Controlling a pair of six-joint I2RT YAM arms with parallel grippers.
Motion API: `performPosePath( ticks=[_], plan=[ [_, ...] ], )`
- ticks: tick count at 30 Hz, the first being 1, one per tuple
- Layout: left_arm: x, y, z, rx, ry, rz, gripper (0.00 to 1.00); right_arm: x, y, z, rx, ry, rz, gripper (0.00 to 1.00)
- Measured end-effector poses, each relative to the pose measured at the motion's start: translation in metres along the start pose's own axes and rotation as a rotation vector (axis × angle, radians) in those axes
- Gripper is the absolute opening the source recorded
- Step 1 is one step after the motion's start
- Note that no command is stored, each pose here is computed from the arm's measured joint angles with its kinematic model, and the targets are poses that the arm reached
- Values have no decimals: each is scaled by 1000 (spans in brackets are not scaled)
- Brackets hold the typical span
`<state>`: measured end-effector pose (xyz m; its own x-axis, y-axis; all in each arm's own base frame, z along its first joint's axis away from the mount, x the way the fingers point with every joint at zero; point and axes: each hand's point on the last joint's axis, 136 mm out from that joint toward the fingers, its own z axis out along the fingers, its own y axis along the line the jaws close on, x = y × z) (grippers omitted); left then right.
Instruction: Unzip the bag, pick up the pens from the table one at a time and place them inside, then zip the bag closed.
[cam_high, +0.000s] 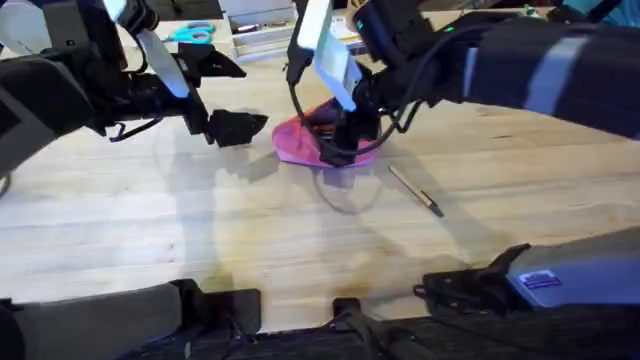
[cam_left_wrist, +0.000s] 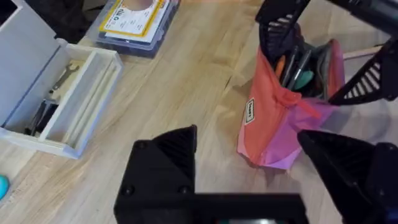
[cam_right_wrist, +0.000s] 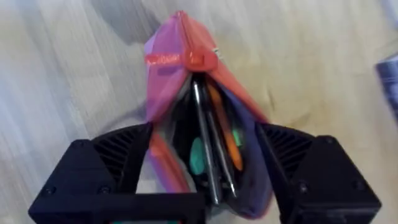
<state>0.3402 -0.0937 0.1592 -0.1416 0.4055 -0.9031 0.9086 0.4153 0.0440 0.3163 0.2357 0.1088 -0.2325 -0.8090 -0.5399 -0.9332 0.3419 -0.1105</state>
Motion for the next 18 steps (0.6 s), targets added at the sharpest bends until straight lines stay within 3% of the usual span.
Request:
performPosePath(
  ticks=[8, 18],
  plan=[
    [0, 0, 0, 0, 0, 0, 993, -14, 0, -73, 89, -95, 13, 998],
    [0, 0, 0, -1, 0, 2, 993, 48, 6, -134, 113, 5, 293, 998]
  ],
)
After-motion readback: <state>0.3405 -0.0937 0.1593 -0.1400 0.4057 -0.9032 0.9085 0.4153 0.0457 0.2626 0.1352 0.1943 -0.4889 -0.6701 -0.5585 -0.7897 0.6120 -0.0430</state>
